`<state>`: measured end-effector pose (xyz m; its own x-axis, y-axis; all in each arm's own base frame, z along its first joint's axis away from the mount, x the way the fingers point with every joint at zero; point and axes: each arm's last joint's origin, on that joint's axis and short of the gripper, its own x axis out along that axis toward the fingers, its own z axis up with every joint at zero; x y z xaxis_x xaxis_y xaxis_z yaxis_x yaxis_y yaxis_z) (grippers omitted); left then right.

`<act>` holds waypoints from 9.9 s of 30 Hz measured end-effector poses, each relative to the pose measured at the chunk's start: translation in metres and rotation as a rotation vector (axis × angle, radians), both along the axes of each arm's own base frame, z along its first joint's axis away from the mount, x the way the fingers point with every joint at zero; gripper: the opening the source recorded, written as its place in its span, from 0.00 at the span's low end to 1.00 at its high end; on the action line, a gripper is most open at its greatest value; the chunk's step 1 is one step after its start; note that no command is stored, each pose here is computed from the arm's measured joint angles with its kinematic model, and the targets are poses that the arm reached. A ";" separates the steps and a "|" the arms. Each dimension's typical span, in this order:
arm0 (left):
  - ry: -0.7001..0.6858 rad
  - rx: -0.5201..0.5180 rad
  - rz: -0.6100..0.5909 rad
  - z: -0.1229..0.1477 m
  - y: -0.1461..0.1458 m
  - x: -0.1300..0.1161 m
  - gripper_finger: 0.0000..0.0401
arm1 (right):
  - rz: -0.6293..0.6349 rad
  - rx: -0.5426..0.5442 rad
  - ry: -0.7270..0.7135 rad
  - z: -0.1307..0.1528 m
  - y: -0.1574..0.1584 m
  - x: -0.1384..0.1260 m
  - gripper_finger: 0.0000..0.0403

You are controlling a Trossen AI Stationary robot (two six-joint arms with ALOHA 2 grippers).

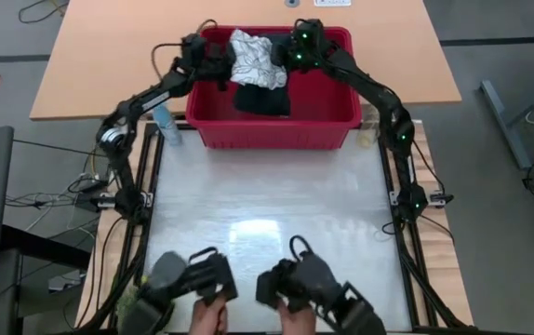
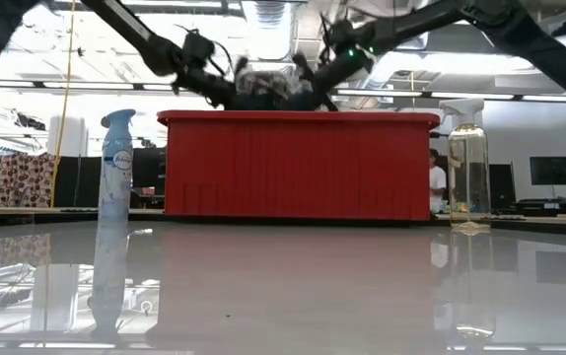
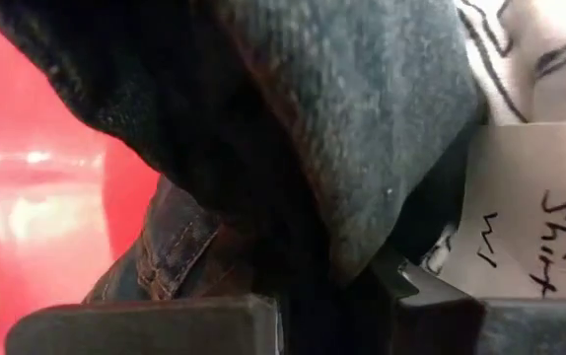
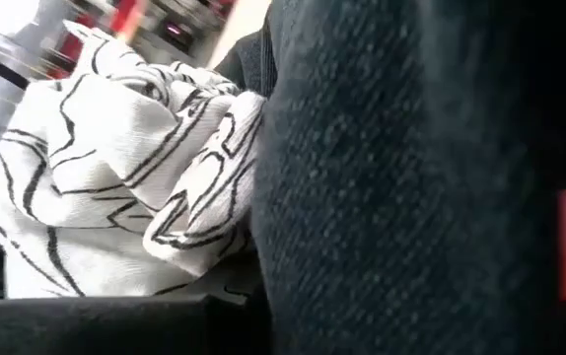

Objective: Fold Laundry from Bin
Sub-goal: Put the stack of folded clothes into the red laundry bin, then return to Home Position

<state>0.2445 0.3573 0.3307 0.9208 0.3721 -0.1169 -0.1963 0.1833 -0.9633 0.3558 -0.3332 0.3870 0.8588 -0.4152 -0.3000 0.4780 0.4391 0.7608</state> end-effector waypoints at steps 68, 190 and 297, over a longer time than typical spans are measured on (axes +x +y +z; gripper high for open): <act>0.239 -0.077 0.524 -0.079 0.102 0.018 0.53 | -0.190 0.009 0.455 -0.092 -0.116 -0.092 0.88; 0.039 1.024 -0.103 -0.117 -0.317 -0.170 0.53 | 0.296 -0.794 -0.423 -0.129 0.298 -0.302 0.88; 0.079 0.933 -0.313 -0.162 -0.348 -0.147 0.53 | 0.323 -0.639 -0.139 -0.218 0.305 -0.262 0.88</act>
